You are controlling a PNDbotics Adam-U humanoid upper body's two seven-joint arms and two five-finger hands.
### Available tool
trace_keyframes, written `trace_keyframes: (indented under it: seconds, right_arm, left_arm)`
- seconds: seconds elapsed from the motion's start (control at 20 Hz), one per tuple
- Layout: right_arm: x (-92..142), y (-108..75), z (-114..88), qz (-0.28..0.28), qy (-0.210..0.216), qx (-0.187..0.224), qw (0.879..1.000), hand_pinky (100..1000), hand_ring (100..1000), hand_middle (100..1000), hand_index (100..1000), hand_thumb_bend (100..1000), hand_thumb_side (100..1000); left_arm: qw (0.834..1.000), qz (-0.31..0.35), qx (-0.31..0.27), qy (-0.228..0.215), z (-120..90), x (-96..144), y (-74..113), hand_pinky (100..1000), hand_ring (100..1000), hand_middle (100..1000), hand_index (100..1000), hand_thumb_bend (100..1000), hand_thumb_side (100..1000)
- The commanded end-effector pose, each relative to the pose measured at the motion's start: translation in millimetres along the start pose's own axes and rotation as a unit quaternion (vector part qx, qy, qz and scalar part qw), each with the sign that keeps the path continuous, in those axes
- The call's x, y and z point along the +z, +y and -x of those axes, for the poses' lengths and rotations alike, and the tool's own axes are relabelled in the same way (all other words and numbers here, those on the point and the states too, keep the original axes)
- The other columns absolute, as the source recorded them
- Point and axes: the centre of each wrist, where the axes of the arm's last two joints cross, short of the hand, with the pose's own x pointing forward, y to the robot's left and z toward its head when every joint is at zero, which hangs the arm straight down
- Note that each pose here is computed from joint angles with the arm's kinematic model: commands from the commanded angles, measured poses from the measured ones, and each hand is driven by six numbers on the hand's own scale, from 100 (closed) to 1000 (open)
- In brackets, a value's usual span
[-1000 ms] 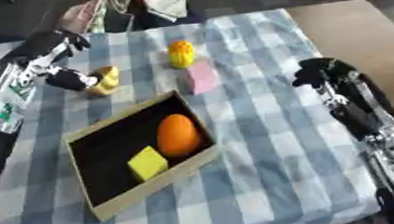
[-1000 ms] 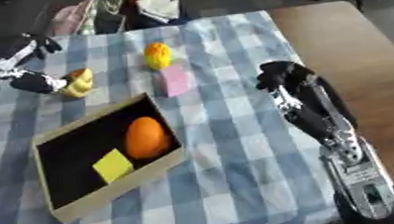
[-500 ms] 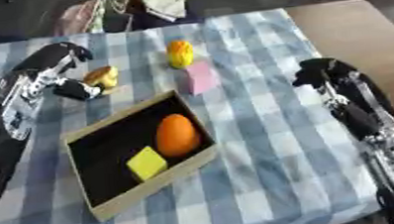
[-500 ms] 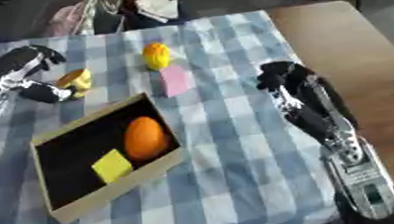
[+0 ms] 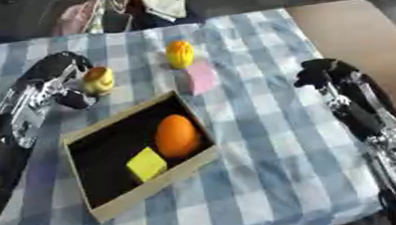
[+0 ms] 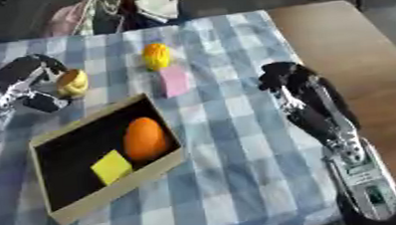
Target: Pick up objects on the table and place them in the box.
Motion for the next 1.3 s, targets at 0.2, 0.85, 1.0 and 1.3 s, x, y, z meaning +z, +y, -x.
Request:
trace_keyframes:
  seconds: [0.2,0.85,1.0,1.3]
  right_arm:
    - [-3.0,-5.0,-3.6,0.001,-0.008,0.006,1.0,783,643,619,749,100,602]
    - [-3.0,-6.5,-3.9,0.004,-0.008,0.008,1.0,783,644,618,746,100,605]
    - [-2.8,-7.6,-4.1,0.006,-0.007,0.01,1.0,783,644,619,746,100,606]
    - [-3.6,-9.6,-5.5,0.009,-0.011,0.015,1.0,783,645,619,746,100,600]
  left_arm:
    - [0.998,-0.064,0.01,-0.002,-0.6,-0.3,8.9,610,509,525,653,162,100]
    - [0.983,-0.172,0.047,-0.049,-15.2,14.5,46.1,549,414,424,543,100,115]
    - [0.978,-0.18,0.032,-0.106,-24.9,32.6,70.7,558,420,428,546,100,116]
    - [0.966,-0.121,-0.014,-0.23,-50.1,72.4,91.1,573,440,444,557,100,112]
